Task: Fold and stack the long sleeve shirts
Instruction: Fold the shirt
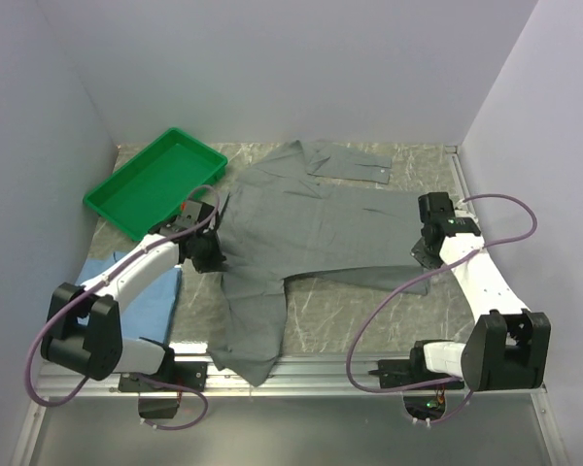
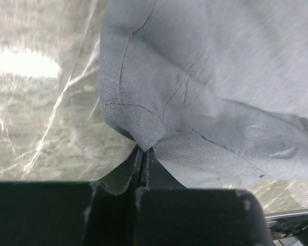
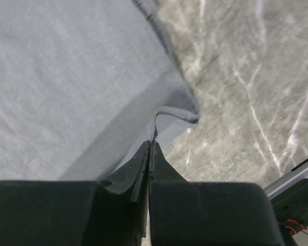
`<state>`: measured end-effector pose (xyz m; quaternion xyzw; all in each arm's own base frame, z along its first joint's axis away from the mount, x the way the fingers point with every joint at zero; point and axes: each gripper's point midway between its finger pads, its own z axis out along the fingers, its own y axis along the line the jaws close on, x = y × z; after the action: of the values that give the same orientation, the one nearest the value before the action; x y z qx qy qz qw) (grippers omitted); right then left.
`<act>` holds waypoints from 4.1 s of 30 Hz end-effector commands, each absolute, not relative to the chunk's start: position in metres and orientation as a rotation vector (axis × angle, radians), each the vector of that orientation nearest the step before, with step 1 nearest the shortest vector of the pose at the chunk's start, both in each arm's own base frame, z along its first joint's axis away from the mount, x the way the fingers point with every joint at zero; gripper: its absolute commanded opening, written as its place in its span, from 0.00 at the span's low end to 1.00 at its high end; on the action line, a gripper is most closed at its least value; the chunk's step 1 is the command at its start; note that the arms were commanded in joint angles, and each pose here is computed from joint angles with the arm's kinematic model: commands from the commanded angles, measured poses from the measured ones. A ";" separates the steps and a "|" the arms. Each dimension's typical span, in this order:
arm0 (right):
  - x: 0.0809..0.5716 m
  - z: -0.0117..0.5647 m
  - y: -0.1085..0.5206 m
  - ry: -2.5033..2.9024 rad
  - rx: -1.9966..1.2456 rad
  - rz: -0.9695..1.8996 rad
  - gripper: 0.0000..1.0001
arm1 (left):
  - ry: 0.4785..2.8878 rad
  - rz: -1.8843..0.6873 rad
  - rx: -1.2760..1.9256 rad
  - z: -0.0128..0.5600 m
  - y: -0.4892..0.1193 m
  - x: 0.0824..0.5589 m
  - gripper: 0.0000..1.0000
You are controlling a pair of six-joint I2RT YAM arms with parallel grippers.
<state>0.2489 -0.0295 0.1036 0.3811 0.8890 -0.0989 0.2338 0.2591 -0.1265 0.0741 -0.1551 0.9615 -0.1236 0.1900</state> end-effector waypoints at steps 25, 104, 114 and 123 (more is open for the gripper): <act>0.293 0.072 -0.060 2.409 1.194 -0.298 0.22 | 2.673 -0.401 -0.347 0.087 -0.166 0.368 0.54; 0.108 0.076 0.420 2.104 -1.664 0.511 0.07 | 2.057 0.034 -0.638 0.170 0.011 0.331 0.99; 0.159 0.091 0.400 2.153 -1.424 0.454 0.00 | 2.074 0.024 -0.633 0.166 0.009 0.332 0.98; 0.292 0.123 0.314 2.349 -0.768 0.409 0.00 | 2.083 0.009 -0.622 0.165 0.006 0.332 0.98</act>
<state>0.2526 0.3365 0.0964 -0.3802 0.8709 0.1515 0.2721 0.3227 0.0083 0.1505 -0.2545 0.8590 0.0191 0.4439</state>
